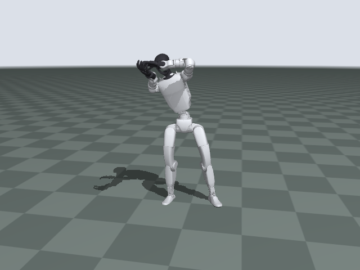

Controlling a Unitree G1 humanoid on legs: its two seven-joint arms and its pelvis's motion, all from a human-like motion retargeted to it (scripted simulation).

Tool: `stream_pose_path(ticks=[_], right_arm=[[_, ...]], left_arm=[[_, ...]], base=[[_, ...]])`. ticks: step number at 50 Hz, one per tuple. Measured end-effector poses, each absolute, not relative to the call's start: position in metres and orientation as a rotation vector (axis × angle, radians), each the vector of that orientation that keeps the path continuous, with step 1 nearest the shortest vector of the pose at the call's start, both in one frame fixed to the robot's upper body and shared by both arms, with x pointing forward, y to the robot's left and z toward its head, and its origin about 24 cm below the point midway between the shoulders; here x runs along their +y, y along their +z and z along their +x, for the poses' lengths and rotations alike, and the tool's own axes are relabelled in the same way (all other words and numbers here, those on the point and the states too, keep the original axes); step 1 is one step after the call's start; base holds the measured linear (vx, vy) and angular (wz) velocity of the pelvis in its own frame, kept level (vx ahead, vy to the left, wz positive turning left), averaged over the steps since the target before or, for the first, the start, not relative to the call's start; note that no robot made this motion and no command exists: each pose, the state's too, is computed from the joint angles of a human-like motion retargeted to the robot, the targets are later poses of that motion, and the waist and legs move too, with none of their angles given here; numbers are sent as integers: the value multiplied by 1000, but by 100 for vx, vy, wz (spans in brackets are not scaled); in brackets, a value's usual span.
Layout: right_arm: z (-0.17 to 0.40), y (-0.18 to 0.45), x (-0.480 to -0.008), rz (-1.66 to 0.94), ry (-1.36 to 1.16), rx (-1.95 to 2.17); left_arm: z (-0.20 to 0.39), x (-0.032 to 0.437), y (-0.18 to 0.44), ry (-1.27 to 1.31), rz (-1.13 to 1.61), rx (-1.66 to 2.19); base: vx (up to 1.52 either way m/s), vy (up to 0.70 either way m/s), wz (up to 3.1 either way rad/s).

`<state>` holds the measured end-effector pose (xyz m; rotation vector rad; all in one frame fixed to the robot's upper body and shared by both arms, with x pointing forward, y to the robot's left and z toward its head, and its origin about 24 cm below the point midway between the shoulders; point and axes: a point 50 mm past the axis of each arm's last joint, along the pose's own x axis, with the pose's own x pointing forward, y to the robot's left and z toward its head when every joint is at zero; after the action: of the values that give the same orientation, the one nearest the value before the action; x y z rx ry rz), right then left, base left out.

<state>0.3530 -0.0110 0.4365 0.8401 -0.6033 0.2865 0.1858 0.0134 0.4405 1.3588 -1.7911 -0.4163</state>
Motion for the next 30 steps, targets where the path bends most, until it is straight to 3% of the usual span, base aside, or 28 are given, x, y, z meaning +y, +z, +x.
stream_pose_path(ticks=[6,7,8,9,10,13,17,20,24,30], right_arm=[[411,301,-48,757,80,-278],[417,265,-56,573,30,-214],[420,220,-67,77,-41,-164],[418,181,-84,182,-103,-49],[413,142,-106,584,-215,71],[366,23,-169,482,-463,371],[238,-84,-276,437,-872,676],[128,-101,-354,398,-1200,768],[-12,-63,-431,201,-1579,823],[-154,42,-475,-94,-2006,816]], left_arm=[[187,18,436,-413,1360,-1779],[188,18,434,-414,1368,-1779],[188,17,432,-408,1382,-1786],[189,18,430,-412,1380,-1784],[191,20,427,-420,1369,-1778],[194,20,423,-417,1406,-1774],[202,22,421,-363,1469,-1775],[209,25,425,-271,1539,-1788],[226,34,431,-153,1607,-1773],[262,57,441,9,1729,-1652]], base=[[-2,1,-48],[-3,2,-56],[-2,2,-53],[-2,2,-46],[-1,2,-40],[0,2,-43],[1,3,-43],[2,2,-46],[3,1,-54],[1,-1,-50]])
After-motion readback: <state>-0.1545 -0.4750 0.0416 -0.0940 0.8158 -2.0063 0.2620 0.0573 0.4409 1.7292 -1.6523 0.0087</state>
